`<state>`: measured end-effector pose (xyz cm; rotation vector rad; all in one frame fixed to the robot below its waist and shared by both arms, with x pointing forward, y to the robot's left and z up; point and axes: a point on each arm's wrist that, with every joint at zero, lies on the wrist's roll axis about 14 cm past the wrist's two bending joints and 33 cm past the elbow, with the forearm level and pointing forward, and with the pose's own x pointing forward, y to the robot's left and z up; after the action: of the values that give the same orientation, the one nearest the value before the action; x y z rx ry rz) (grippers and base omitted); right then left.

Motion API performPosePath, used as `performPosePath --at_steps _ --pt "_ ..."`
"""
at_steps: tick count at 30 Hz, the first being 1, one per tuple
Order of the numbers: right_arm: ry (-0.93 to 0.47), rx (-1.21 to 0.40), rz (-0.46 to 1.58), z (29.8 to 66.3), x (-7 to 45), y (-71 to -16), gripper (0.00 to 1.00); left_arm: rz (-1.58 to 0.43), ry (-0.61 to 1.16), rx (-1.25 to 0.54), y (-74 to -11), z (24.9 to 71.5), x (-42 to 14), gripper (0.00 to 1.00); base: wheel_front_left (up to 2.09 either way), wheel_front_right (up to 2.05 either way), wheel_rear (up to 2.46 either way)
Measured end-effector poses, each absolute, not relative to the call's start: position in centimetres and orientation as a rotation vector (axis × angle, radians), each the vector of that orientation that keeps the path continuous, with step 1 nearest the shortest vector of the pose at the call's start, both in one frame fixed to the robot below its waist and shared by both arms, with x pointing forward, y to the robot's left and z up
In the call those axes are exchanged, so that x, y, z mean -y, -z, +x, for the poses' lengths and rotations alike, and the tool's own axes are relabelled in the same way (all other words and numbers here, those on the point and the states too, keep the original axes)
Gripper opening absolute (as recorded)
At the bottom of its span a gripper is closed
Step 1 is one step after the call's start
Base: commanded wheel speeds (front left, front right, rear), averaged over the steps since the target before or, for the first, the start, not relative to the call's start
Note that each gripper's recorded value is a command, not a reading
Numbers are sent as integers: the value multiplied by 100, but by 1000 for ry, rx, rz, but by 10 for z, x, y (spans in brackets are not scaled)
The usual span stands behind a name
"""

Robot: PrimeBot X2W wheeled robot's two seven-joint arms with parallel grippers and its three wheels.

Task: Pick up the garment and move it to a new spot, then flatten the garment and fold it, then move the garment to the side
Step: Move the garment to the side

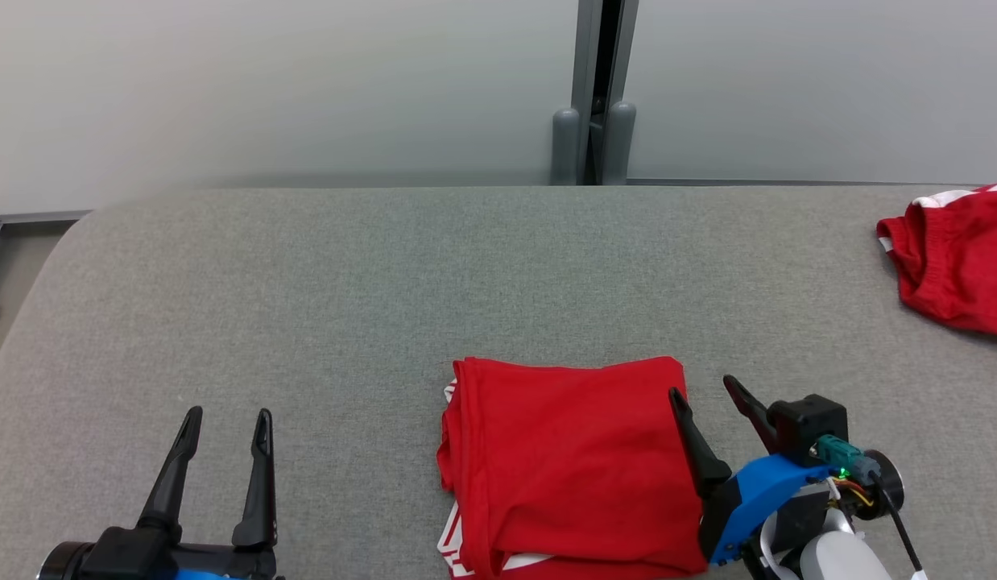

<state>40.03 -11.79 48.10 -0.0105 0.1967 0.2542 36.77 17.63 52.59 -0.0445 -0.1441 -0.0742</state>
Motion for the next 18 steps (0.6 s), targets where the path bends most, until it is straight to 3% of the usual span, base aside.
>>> performPosePath --at_steps 8,18 --pt "-252 -406 5 393 119 -412 100 -45 51 111 -515 376 -184 100 0 0 0" --pt "-290 -520 52 374 105 -375 100 -48 51 101 -511 381 -183 100 0 0 0"
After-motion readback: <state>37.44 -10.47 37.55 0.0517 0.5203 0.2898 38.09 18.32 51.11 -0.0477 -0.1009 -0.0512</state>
